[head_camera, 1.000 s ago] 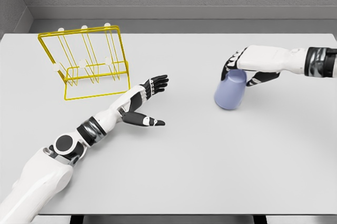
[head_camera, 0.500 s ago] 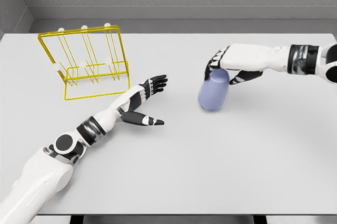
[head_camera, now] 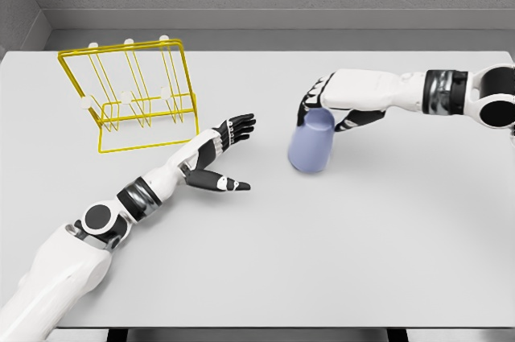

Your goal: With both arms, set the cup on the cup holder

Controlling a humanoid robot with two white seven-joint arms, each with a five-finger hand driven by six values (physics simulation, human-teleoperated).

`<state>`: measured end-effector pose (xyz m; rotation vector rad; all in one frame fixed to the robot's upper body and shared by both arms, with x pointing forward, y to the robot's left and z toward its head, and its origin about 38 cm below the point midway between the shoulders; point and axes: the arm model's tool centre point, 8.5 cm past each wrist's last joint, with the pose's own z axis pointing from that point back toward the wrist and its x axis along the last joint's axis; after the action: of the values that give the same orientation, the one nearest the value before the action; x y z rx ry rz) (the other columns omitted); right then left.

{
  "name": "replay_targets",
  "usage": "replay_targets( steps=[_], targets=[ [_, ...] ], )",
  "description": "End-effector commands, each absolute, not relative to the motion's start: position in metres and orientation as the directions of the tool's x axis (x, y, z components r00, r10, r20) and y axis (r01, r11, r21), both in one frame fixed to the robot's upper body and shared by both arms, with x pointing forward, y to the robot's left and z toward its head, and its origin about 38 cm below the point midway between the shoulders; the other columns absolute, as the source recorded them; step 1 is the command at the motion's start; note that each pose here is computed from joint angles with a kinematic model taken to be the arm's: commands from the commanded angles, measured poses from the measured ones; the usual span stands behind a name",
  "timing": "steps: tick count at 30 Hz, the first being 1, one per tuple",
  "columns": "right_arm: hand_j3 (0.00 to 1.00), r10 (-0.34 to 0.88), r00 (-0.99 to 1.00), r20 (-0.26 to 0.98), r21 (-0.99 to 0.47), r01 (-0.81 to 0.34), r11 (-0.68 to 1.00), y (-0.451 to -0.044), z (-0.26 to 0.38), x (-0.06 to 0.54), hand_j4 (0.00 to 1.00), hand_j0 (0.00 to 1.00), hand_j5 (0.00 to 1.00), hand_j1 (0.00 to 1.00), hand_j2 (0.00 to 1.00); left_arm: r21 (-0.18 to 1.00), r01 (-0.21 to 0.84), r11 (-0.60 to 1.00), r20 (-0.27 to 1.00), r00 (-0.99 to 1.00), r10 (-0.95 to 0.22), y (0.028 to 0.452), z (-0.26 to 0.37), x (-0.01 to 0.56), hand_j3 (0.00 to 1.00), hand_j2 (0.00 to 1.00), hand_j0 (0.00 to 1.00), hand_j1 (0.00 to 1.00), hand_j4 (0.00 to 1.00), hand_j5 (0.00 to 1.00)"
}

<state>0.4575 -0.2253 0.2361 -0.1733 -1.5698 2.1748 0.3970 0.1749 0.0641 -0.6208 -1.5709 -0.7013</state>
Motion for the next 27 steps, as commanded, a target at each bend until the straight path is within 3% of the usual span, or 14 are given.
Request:
replay_targets(
  steps=[1, 21, 24, 27],
  targets=[
    [0.64, 0.417, -0.894, 0.165, -0.928, -0.284, -0.242, -0.22, 0.237, 0.457, 0.64, 0.64, 0.64, 0.64, 0.64, 0.082, 0.736, 0.672, 0.994, -0.11, -0.001, 0.175, 0.064, 0.397, 1.0, 1.0, 1.0, 1.0, 1.0, 1.0],
    [0.65, 0.378, -0.907, 0.187, -0.926, -0.292, -0.24, -0.199, 0.229, 0.455, 0.65, 0.65, 0.65, 0.65, 0.65, 0.081, 0.733, 0.675, 0.994, -0.105, -0.005, 0.178, 0.063, 0.4, 1.0, 1.0, 1.0, 1.0, 1.0, 1.0],
    [0.74, 0.369, -0.91, 0.19, -0.926, -0.291, -0.239, -0.194, 0.228, 0.455, 0.74, 0.74, 0.74, 0.74, 0.74, 0.082, 0.733, 0.676, 0.994, -0.105, -0.006, 0.178, 0.063, 0.4, 1.0, 1.0, 1.0, 1.0, 1.0, 1.0],
    [0.98, 0.369, -0.909, 0.193, -0.928, -0.291, -0.232, -0.194, 0.228, 0.455, 0.98, 0.98, 0.98, 0.98, 0.98, 0.081, 0.732, 0.676, 0.995, -0.104, -0.007, 0.179, 0.063, 0.4, 1.0, 1.0, 1.0, 1.0, 1.0, 1.0]
  ],
)
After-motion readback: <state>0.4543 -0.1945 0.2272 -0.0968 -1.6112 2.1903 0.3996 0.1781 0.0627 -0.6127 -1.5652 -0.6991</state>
